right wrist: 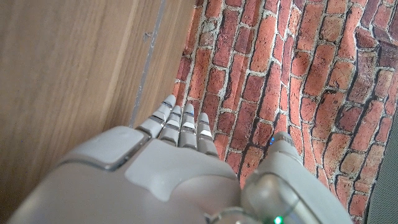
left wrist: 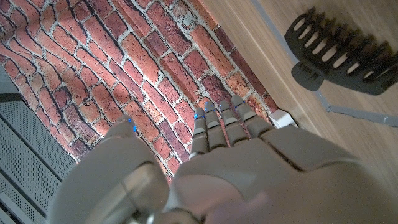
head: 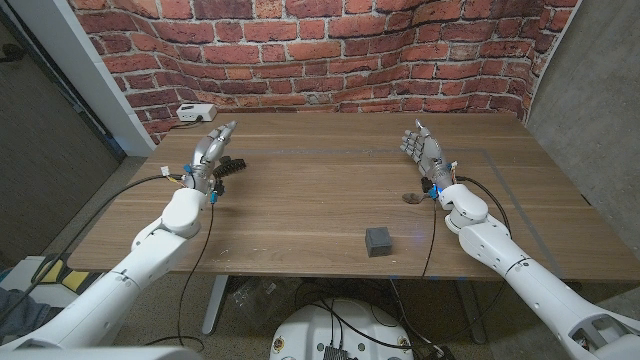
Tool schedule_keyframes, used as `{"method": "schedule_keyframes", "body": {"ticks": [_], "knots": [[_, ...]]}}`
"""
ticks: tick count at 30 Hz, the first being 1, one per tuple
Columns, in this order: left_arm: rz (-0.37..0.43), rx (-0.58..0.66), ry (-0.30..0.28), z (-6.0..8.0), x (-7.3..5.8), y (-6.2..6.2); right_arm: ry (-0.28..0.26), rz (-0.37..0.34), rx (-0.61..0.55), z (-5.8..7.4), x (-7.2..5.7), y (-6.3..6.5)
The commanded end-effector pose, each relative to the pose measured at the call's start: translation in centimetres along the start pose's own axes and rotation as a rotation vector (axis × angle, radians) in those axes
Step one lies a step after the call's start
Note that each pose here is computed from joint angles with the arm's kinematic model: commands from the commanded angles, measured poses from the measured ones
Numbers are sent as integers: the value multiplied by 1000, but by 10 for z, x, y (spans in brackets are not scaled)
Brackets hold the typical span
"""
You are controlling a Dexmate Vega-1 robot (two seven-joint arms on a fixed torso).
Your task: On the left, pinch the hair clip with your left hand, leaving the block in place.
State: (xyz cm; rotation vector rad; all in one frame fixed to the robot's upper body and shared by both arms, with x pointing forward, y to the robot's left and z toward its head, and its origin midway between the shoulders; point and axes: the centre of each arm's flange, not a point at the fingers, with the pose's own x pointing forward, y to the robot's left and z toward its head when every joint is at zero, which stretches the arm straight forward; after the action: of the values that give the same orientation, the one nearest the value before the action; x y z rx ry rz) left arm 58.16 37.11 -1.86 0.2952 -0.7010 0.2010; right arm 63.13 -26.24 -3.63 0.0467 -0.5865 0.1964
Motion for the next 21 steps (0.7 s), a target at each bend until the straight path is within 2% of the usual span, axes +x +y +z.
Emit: {"method": "schedule_keyframes", "body": {"ticks": [1, 11, 21], "knots": [[16, 91, -1, 1, 1, 23, 17, 4, -9, -1, -1, 2], [49, 202, 8, 1, 6, 37, 29, -1, -10, -3, -5, 2], [97, 471, 57, 13, 9, 48, 33, 2, -11, -4, -5, 4]]}}
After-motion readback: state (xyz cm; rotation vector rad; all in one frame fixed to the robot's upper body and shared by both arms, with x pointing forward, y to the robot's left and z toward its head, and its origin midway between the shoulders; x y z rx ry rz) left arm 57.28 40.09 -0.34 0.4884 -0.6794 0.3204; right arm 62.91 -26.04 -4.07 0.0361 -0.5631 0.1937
